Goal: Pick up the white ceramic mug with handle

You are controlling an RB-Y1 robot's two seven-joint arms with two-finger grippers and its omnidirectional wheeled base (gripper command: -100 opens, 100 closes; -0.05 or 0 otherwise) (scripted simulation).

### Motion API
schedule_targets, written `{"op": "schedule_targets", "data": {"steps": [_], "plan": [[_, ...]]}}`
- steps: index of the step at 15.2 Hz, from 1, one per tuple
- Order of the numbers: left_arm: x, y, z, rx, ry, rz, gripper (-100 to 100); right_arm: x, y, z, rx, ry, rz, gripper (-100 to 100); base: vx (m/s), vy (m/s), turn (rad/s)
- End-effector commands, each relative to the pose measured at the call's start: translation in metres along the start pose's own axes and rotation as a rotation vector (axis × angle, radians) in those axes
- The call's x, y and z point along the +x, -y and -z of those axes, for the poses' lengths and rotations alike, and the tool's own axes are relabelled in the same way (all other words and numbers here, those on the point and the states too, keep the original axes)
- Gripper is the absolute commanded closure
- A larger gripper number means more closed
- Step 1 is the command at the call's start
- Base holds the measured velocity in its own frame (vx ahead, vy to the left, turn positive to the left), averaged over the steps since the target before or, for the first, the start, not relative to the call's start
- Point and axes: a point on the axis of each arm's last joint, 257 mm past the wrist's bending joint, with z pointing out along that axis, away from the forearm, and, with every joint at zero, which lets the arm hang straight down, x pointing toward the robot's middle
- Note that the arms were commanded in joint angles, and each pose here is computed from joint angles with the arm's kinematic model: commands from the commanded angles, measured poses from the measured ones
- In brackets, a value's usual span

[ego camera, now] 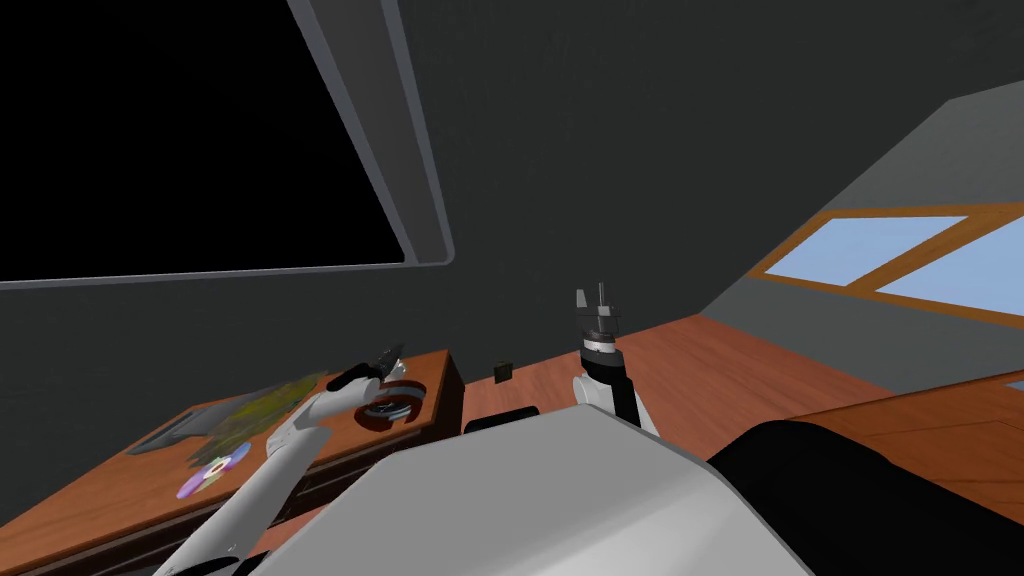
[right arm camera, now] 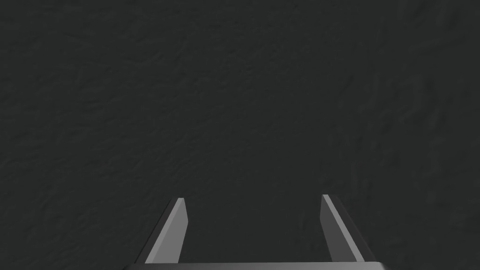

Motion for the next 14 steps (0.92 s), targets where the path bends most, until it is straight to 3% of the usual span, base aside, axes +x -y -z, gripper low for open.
{"op": "schedule_targets", "data": {"steps": [1, 4, 5, 7, 10, 14], "plan": [[-0.007, -0.018, -0.004, -0.064, -0.012, 0.001, -100, 0.0, 0.0, 0.0, 0.0, 0.0, 0.0, 0, 0.092, -0.038, 0.003], [-0.006, -0.038, -0.004, -0.106, -0.016, 0.009, -100, 0.0, 0.0, 0.0, 0.0, 0.0, 0.0, 0, 0.085, -0.023, 0.003], [-0.012, -0.053, -0.005, -0.158, -0.031, 0.014, -100, 0.0, 0.0, 0.0, 0.0, 0.0, 0.0, 0, 0.073, -0.012, 0.004], [-0.011, -0.066, -0.004, -0.184, -0.032, 0.02, -100, 0.0, 0.0, 0.0, 0.0, 0.0, 0.0, 0, 0.089, -0.014, 0.008], [-0.02, -0.096, -0.002, -0.28, -0.059, 0.04, -100, 0.0, 0.0, 0.0, 0.0, 0.0, 0.0, 0, 0.127, 0.001, 0.012], [-0.018, -0.142, 0.008, -0.399, -0.09, 0.073, -100, 0.0, 0.0, 0.0, 0.0, 0.0, 0.0, 0, 0.127, 0.005, 0.016]]}}
